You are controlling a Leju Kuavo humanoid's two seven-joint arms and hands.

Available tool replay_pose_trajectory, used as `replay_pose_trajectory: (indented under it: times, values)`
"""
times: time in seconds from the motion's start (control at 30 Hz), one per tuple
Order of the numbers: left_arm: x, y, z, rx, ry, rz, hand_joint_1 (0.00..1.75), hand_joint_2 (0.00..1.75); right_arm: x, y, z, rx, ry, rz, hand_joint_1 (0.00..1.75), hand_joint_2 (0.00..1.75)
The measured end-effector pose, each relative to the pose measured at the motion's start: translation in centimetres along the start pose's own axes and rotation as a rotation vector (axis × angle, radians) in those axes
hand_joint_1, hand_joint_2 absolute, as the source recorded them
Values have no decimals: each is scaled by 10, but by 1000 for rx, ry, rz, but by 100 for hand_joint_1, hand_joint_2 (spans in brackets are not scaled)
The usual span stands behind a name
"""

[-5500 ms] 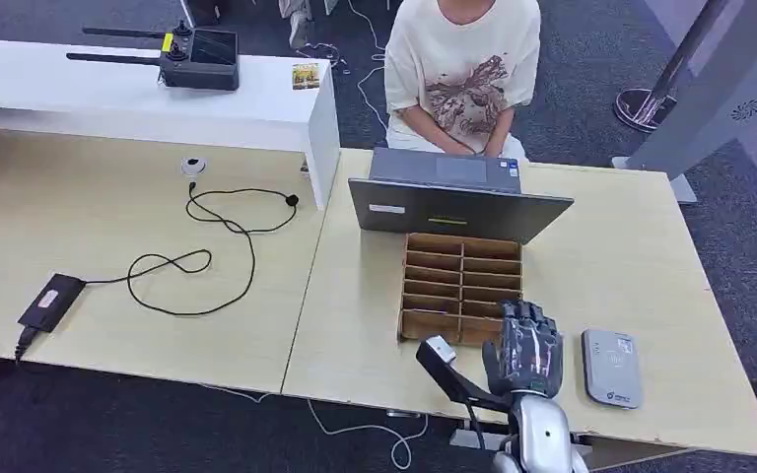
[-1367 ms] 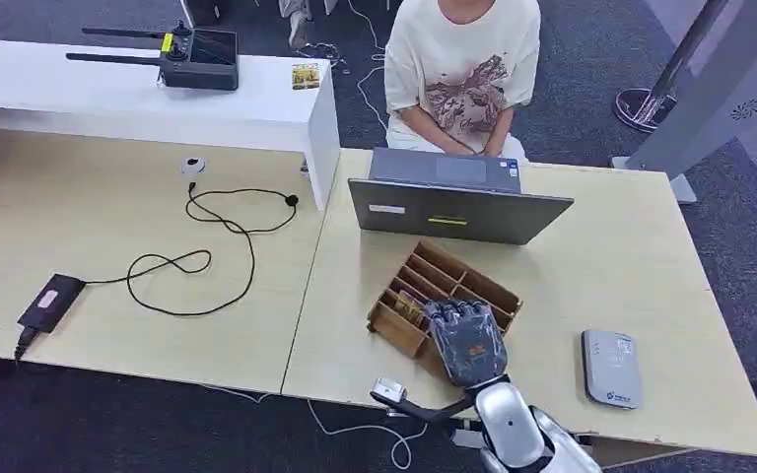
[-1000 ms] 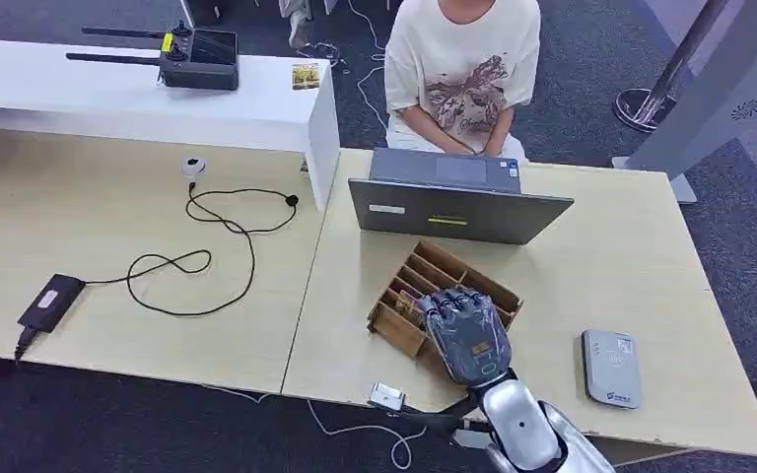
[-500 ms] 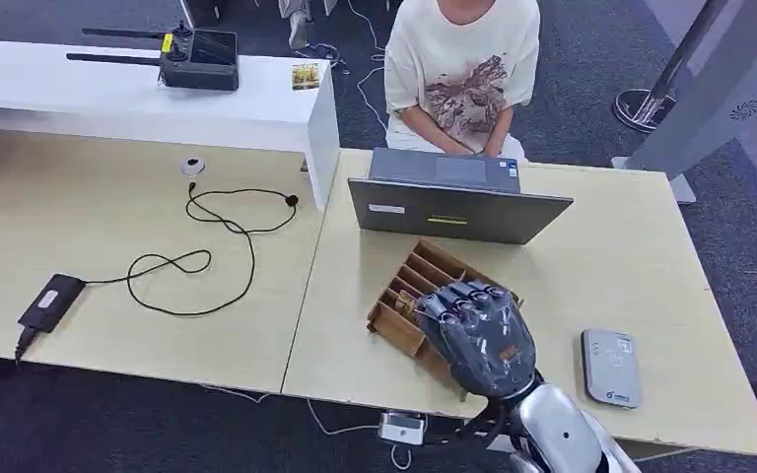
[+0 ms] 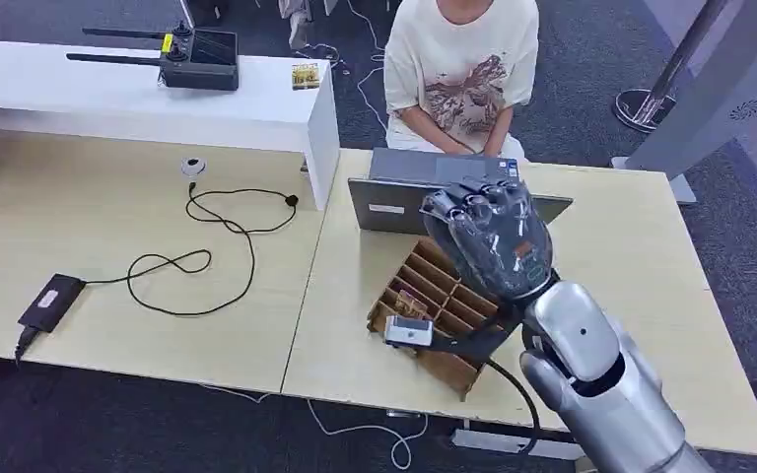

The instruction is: Pass the card to the sensor for recognition and then transmit it.

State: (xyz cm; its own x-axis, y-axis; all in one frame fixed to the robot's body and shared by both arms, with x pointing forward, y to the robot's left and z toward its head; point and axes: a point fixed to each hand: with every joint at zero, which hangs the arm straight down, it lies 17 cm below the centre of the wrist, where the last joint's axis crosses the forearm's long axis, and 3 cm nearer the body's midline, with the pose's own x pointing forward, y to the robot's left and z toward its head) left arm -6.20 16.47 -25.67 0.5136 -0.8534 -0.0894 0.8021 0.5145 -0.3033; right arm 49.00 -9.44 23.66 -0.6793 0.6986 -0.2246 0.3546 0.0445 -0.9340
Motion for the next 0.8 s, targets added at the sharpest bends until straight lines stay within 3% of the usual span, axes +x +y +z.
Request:
replay_pose_trajectory:
  times: [0.23, 0.47, 0.8]
  values:
    - [1, -1, 0, -8, -1, -1, 0, 0, -44, -27, -63, 7, 40, 25, 175, 175]
    - [3, -4, 2, -27, -12, 0, 0, 0, -57, -53, -119, -26, 76, 10, 175, 175]
    - [6, -8, 2, -43, -24, 4, 0, 0, -88, -59, -148, 48, 211, 46, 175, 175]
